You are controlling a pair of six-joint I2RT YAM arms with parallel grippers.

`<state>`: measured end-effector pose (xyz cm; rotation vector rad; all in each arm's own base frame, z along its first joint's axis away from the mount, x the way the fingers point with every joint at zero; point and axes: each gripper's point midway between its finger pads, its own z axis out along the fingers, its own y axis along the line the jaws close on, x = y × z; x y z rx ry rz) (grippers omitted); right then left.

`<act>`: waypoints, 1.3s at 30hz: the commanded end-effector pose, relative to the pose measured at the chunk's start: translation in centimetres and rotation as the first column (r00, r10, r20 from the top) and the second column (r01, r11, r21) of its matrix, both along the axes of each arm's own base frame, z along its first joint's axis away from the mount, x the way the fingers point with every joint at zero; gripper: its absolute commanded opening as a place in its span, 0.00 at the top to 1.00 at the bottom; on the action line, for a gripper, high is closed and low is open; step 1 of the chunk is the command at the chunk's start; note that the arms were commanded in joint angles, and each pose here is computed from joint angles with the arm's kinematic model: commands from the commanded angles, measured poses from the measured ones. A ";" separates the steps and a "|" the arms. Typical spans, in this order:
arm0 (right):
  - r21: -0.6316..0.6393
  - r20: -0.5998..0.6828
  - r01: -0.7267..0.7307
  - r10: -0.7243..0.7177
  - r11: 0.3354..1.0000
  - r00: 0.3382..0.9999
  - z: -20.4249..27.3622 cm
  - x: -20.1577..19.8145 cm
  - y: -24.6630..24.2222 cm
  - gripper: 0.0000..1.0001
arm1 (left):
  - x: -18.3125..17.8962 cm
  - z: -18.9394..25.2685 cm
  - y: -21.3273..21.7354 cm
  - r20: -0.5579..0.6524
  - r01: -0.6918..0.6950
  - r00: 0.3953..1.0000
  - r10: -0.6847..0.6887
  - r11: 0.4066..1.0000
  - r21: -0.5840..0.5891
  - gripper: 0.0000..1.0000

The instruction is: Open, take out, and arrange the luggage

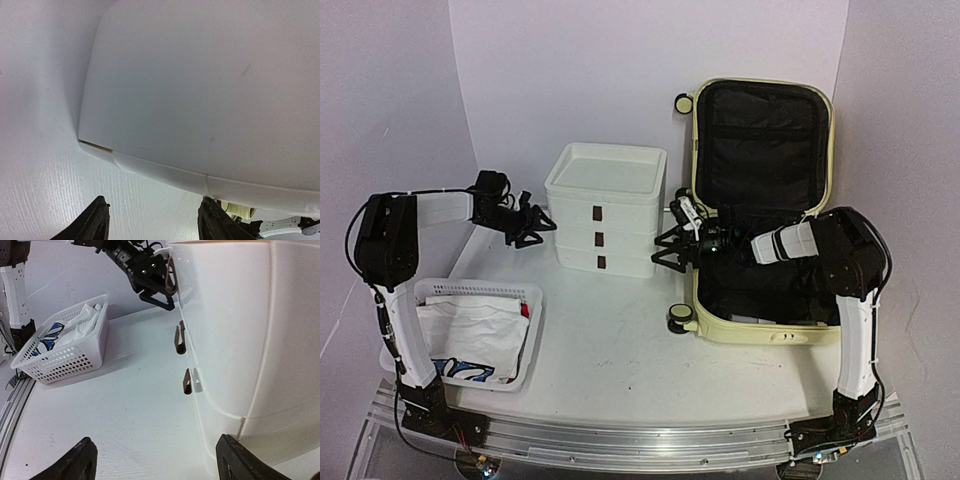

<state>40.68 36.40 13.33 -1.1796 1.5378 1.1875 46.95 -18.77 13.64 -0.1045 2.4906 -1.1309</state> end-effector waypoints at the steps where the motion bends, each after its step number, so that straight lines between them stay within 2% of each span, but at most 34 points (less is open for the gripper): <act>1: 0.028 -0.017 -0.067 0.068 0.997 0.998 2.6 -2.4 0.8 0.19 | 2.5 3.0 2.5 0.068 -0.088 0.994 0.089 0.996 -0.017 0.40; 4: 0.000 -0.023 0.028 -0.028 1.000 0.999 2.6 -1.6 0.6 0.20 | 2.7 3.5 2.4 0.082 -0.085 0.993 0.086 0.996 -0.024 0.39; 9: -0.071 -0.020 0.267 -0.269 0.961 0.963 2.4 0.1 -0.6 0.09 | 3.2 4.6 2.0 0.129 -0.063 0.989 0.068 0.997 -0.044 0.31; 11: -0.090 -0.019 0.361 -0.364 0.928 0.931 2.4 1.3 -1.4 0.02 | 4.0 4.5 1.7 0.118 -0.056 0.991 0.063 0.997 -0.062 0.31; 13: -0.108 -0.048 0.431 -0.438 0.896 0.898 2.1 2.2 -1.8 0.02 | 4.5 3.9 1.6 0.091 -0.068 0.993 0.074 0.995 -0.074 0.33; 17: -0.151 -0.147 0.443 -0.463 0.884 0.874 2.1 0.9 0.6 0.02 | 3.6 2.8 3.0 0.056 -0.163 0.985 0.164 0.986 -0.024 0.36; 20: -0.192 -0.192 0.484 -0.517 0.853 0.834 2.1 -0.8 1.9 0.02 | 1.4 3.3 4.6 0.109 -0.234 0.967 0.229 0.972 0.033 0.33; 22: -0.214 -0.269 0.523 -0.564 0.825 0.780 1.9 -1.6 1.8 0.02 | -0.5 3.7 4.9 0.139 -0.235 0.964 0.227 0.971 0.040 0.30; 24: -0.260 -0.350 0.582 -0.637 0.770 0.687 1.8 -1.7 0.4 0.02 | -2.5 4.2 4.6 0.176 -0.211 0.964 0.197 0.976 0.060 0.26; 25: -0.288 -0.364 0.589 -0.655 0.755 0.662 1.8 -2.1 -0.2 0.02 | -3.6 4.5 4.4 0.199 -0.199 0.963 0.181 0.977 0.075 0.25; 31: -0.461 -0.292 0.555 -0.709 0.692 0.642 4.2 -5.3 -3.9 0.02 | -8.7 6.4 -0.3 0.333 -0.116 0.941 0.053 0.978 0.171 0.19; 34: -0.455 -0.224 0.610 -0.746 0.649 0.627 6.0 -6.4 -6.4 0.02 | -9.7 6.2 -3.8 0.410 -0.100 0.912 -0.023 0.956 0.276 0.19; 37: -0.433 -0.194 0.646 -0.765 0.629 0.614 7.1 -7.5 -8.3 0.02 | -9.6 5.6 -6.1 0.431 -0.096 0.901 -0.038 0.954 0.285 0.26; 39: -0.412 -0.191 0.653 -0.761 0.635 0.620 8.0 -8.6 -9.2 0.02 | -9.4 5.6 -7.6 0.485 -0.082 0.873 -0.047 0.967 0.242 0.31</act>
